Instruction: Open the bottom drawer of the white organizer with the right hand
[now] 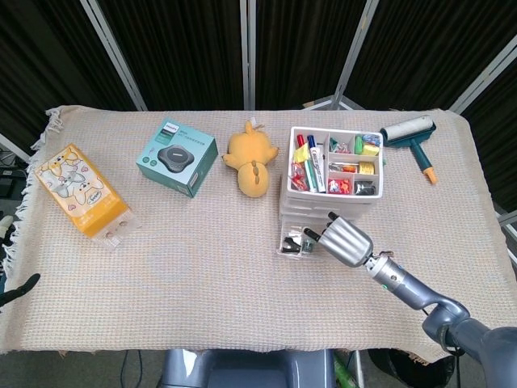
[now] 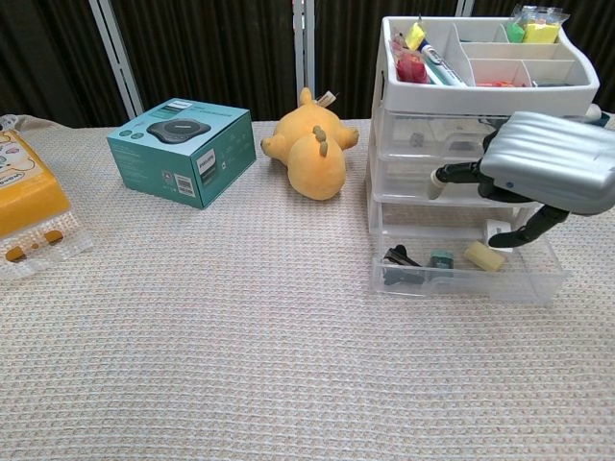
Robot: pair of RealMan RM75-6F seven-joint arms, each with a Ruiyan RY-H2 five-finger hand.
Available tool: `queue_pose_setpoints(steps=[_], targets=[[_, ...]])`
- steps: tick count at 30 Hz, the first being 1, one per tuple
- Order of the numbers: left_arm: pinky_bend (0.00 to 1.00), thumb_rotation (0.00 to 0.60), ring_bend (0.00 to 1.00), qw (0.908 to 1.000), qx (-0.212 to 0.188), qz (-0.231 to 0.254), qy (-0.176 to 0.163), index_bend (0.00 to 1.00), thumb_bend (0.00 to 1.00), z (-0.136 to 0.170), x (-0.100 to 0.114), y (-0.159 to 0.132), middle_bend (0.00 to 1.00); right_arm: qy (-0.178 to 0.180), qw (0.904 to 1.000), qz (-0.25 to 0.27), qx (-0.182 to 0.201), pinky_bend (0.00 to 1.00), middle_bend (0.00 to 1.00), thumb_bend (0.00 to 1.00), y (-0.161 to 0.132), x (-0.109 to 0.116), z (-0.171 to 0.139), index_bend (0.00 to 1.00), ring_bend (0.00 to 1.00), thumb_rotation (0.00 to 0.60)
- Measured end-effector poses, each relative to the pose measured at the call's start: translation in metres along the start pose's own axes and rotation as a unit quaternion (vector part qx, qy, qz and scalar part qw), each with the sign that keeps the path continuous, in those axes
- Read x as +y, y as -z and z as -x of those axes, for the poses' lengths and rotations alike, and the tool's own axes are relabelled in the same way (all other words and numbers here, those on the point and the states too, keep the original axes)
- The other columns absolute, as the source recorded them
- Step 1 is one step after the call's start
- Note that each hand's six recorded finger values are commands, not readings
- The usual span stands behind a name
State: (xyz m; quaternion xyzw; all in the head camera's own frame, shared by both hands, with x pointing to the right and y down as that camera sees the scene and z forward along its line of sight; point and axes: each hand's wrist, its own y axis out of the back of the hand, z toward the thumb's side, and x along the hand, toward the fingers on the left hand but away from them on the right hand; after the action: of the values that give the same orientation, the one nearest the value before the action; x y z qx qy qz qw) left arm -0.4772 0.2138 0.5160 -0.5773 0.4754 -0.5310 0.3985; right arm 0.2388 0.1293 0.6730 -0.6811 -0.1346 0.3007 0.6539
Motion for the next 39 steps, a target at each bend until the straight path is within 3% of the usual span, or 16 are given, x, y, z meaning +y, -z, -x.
queue_pose_setpoints(steps=[16,39], targets=[[0.00,0.600,0.00,1.0000,0.005,-0.007,0.000,0.00,0.16,-0.003,-0.003,-0.001,0.00,-0.010,0.9977,-0.024,0.062,0.65,0.97,0.00,-0.013,-0.025,0.009,0.36,0.92,0.600],[0.00,0.600,0.00,0.9997,0.018,-0.019,0.004,0.00,0.16,-0.009,-0.008,-0.001,0.00,-0.041,0.9924,-0.049,0.105,0.65,0.97,0.00,-0.021,-0.042,0.027,0.36,0.92,0.600]])
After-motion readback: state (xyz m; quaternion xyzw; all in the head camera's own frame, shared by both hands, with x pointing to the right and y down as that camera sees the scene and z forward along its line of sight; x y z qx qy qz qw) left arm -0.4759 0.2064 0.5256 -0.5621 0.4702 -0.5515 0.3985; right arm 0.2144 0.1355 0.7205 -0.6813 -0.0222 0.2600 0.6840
